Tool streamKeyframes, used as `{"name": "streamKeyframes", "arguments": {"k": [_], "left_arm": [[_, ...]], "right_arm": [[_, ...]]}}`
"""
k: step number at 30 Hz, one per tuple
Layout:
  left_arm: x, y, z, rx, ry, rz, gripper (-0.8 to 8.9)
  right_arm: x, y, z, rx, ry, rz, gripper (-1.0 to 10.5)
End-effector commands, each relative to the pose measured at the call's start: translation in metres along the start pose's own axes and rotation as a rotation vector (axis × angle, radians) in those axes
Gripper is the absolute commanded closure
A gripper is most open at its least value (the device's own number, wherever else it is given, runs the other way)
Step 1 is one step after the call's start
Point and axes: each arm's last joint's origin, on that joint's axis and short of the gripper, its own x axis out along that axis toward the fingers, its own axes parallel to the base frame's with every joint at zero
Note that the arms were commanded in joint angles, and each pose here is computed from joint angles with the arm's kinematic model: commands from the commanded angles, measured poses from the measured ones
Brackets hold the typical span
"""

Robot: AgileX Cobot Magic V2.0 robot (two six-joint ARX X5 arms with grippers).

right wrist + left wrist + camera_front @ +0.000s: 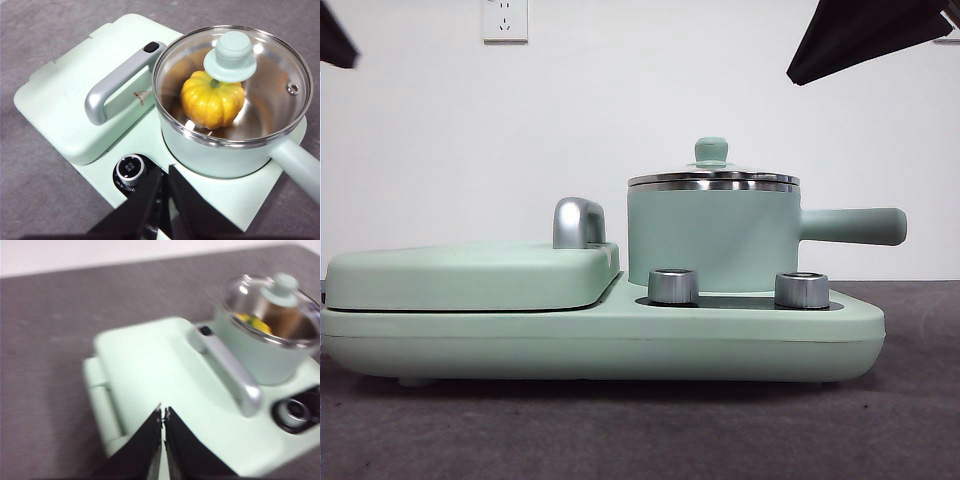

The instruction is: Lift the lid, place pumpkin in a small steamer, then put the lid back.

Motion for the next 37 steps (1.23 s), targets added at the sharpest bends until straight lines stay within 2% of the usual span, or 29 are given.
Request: {"name": "streamKeyframes", "arguments": {"k": [1, 12, 20, 27, 37], "left_arm": [[-0.006, 0.007, -0.005, 0.004, -0.057, 0.050, 8.07], [-0.021, 0.026, -0.049, -0.038, -0.196, 0.230, 8.07], [-0.009, 0.032, -0.097, -0.040, -0.335, 0.281, 8.07], [0.000, 0.035, -0.131, -0.046, -0.355, 0.300, 8.07], [0.005, 0.036, -0.141, -0.048, -0.337, 0.304, 8.07]], "right_arm": [[0.000, 0.002, 0.002, -0.009, -0.008, 0.009, 9.3], [0.000, 0.002, 0.002, -0.009, -0.008, 0.009, 9.3], [0.000, 0.002, 0.002, -0.009, -0.008, 0.009, 9.3], [0.000, 0.002, 0.002, -0.009, -0.008, 0.009, 9.3], [0.000, 0.002, 0.002, -0.010, -0.011, 0.009, 9.3]]}}
